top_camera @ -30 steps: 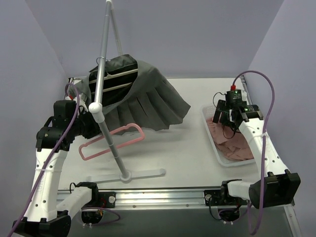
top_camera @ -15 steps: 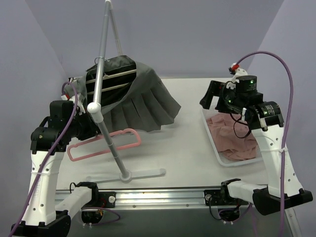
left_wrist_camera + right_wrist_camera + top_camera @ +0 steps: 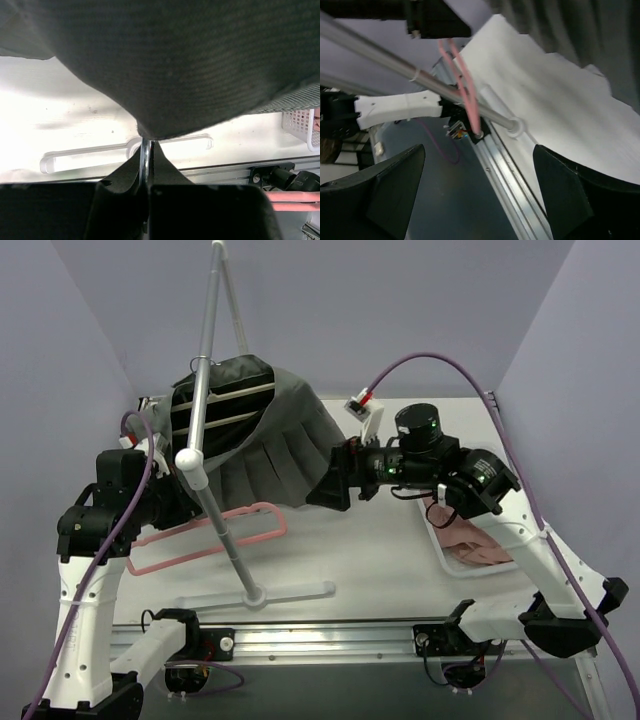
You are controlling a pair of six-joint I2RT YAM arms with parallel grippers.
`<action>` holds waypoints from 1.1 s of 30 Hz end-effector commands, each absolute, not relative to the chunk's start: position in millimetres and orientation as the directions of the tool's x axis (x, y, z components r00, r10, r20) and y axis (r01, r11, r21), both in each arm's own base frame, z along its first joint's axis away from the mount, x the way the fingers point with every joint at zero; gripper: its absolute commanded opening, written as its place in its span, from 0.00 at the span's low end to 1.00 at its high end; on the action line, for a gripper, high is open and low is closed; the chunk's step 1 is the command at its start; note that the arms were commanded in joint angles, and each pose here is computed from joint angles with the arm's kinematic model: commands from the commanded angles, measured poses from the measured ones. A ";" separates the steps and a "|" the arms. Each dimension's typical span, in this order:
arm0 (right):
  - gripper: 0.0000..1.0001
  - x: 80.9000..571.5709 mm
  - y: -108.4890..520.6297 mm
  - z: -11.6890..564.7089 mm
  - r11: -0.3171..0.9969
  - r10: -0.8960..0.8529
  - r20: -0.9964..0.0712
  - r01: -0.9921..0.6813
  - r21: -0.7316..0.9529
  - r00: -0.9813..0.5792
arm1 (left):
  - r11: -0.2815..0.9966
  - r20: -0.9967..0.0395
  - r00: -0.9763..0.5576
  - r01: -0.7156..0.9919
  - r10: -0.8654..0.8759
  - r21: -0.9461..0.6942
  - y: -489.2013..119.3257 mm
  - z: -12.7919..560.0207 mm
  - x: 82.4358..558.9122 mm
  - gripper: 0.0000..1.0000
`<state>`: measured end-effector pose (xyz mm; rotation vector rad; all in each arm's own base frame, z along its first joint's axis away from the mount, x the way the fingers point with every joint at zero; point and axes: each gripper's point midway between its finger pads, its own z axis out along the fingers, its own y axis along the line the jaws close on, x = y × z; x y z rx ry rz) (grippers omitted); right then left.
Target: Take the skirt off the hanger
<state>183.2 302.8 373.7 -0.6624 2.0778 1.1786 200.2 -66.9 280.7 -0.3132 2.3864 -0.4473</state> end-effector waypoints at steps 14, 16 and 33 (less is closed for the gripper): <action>0.79 130.3 393.1 339.1 0.354 -0.278 -0.753 -0.792 0.497 -0.597 | 0.919 -0.593 -0.742 -0.078 -0.312 -0.386 -66.9 287.6 193.5 0.02; 0.77 129.8 393.6 341.1 0.347 -0.277 -0.757 -0.796 0.496 -0.592 | 0.921 -0.594 -0.743 -0.075 -0.308 -0.383 -66.6 287.1 192.2 0.02; 0.71 147.8 371.3 350.3 0.441 -0.246 -0.797 -0.796 0.415 -0.552 | 0.928 -0.601 -0.751 -0.044 -0.276 -0.371 -67.2 289.3 190.2 0.02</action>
